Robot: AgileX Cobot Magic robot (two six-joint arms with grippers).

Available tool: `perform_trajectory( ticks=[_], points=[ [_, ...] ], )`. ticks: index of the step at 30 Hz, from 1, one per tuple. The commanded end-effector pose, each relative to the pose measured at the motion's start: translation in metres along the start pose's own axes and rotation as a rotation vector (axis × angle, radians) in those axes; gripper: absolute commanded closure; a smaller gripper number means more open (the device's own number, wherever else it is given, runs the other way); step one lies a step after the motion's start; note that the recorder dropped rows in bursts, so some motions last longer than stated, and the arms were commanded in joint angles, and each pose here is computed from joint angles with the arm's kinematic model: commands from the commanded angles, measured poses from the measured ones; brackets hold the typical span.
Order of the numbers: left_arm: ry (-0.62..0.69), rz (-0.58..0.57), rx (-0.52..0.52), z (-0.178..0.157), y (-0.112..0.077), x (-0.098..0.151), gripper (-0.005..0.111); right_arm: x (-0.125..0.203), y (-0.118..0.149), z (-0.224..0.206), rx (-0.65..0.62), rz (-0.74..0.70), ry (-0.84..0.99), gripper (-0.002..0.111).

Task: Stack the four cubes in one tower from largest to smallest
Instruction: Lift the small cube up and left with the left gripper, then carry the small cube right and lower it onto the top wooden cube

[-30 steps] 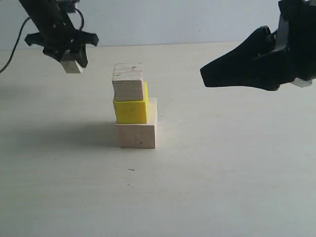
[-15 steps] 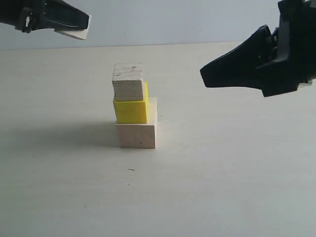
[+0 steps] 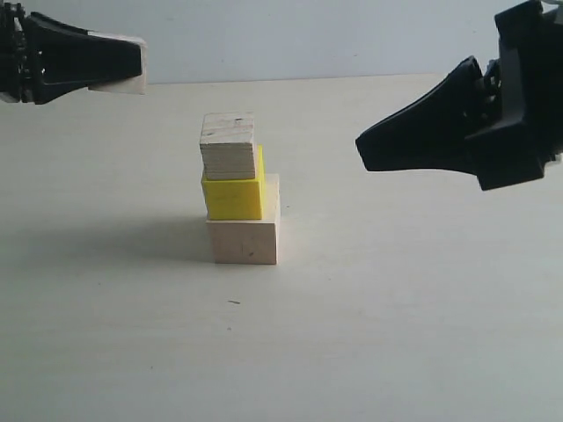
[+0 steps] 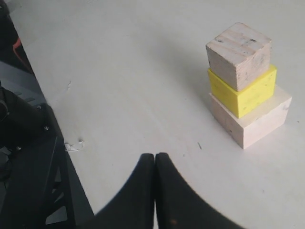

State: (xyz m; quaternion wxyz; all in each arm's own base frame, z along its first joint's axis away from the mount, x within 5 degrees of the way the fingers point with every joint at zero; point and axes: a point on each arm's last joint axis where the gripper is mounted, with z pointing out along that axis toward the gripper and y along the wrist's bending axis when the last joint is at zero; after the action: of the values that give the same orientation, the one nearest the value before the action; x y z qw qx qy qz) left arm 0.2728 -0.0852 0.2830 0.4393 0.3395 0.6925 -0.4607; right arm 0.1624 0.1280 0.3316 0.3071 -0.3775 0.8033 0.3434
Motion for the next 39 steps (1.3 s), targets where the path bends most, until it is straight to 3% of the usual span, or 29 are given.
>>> perform_trajectory(
  ticks=[1, 5, 10, 17, 24, 33, 39],
  points=[
    [-0.086, -0.033, -0.002, -0.001, -0.001, -0.009, 0.107, 0.001, 0.002, -0.001, -0.014, 0.004, -0.002, 0.108],
    [-0.088, 0.221, -0.005, 0.002, -0.003, -0.009, 0.107, 0.002, 0.003, -0.001, -0.026, 0.005, 0.006, 0.108],
    [-0.07, 0.325, 0.069, 0.022, -0.012, -0.003, 0.107, 0.002, 0.003, -0.001, -0.026, 0.005, 0.006, 0.108],
    [-0.062, 0.269, 0.087, 0.049, 0.028, 0.004, 0.107, 0.002, 0.003, -0.001, -0.026, 0.005, 0.006, 0.108],
    [-0.021, 0.294, 0.195, 0.083, 0.017, 0.008, 0.107, -0.002, -0.003, -0.002, 0.033, -0.001, -0.033, 0.108],
    [0.014, 0.285, 0.206, 0.086, 0.021, 0.016, 0.107, -0.011, -0.017, -0.004, 0.192, 0.042, -0.142, 0.108],
    [0.029, 0.257, 0.207, 0.089, 0.028, 0.025, 0.107, -0.013, -0.019, -0.005, 0.21, 0.057, -0.162, 0.108]
  ],
)
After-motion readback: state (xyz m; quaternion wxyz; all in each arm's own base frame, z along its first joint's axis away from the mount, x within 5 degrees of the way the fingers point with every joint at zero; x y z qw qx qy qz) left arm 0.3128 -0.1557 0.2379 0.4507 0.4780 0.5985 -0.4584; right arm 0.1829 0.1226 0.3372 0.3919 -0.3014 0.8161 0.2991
